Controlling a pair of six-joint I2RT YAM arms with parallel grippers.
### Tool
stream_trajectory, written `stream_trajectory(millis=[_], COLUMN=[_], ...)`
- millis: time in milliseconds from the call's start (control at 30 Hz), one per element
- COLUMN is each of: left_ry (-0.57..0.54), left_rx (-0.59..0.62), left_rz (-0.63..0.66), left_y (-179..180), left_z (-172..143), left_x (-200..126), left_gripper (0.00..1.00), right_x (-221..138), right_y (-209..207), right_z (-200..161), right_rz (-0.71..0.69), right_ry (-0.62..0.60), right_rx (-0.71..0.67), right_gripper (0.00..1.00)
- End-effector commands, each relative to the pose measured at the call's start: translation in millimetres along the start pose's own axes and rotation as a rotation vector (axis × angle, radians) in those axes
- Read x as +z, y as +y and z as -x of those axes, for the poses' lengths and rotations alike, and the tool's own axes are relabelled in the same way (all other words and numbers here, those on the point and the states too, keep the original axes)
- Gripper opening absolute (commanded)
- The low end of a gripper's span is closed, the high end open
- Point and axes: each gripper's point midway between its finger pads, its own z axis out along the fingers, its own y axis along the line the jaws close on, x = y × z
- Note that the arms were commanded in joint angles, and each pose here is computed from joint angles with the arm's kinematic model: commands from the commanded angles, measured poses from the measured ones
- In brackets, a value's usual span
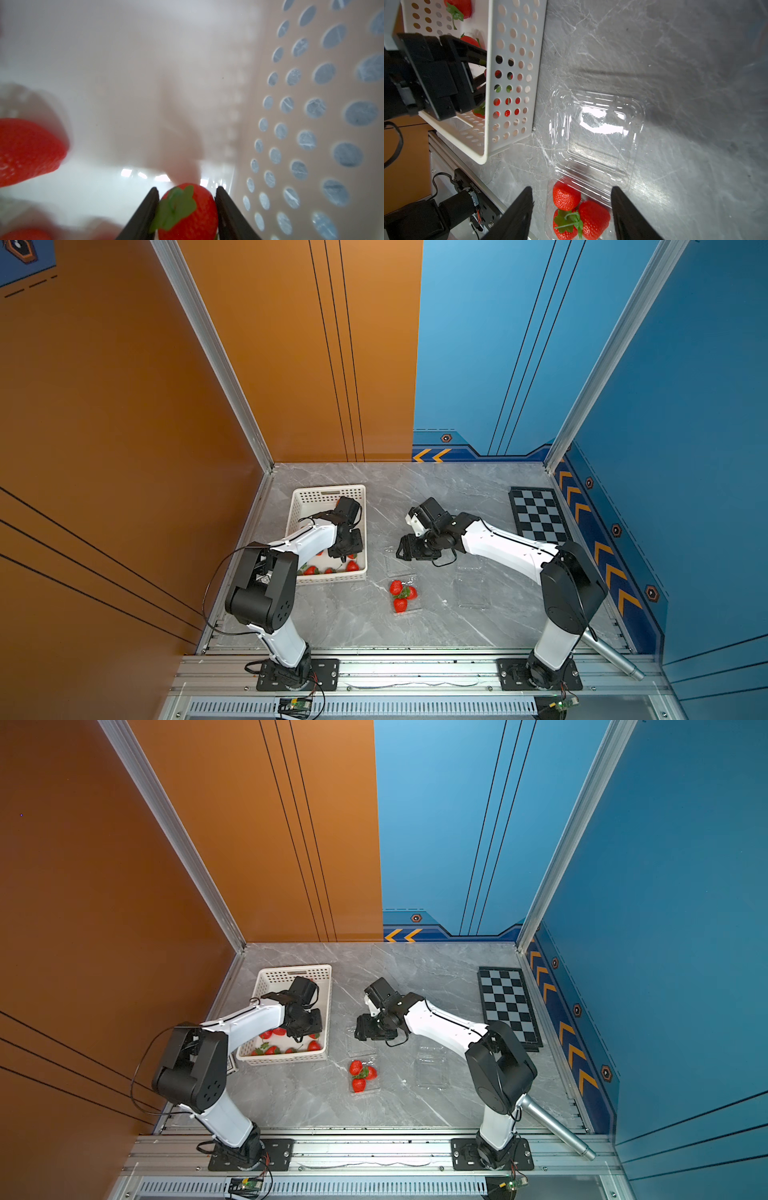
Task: Pack strawberries into containers
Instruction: Pick up the strawberry from the basket.
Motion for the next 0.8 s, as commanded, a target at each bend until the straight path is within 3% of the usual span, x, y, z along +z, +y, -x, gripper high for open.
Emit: stream_trajectory(millis=[0,400,533,767], left_ry=[0.046,0.043,0.040,-0.058], left_rx=[0.029,0.033,0.036,0.030], left_rz=[0.001,0.012,0.016,0.016], left_y=[-1.9,-2.5,-2.4,0.5], left_z=[-8.6,-8.0,-7.4,9.3], left_x=[4.7,6.4,6.8,-11.3], left_gripper=[0.49,0.46,0.40,0.35], right_x=[-12.5,-12.2,-11.8,-11.9], right_y=[1.8,0.3,-0.3,-1.4], right_z=[-0.4,0.5,-0.3,-1.7], right_rz=[0.009,0.008,0.007,0.007], right_ry=[-0.017,-0.016,-0.015,-0.014], right_rx=[-0.026,-0.022,-0.022,-0.019], right_gripper=[0.62,0.62,0.62,0.62])
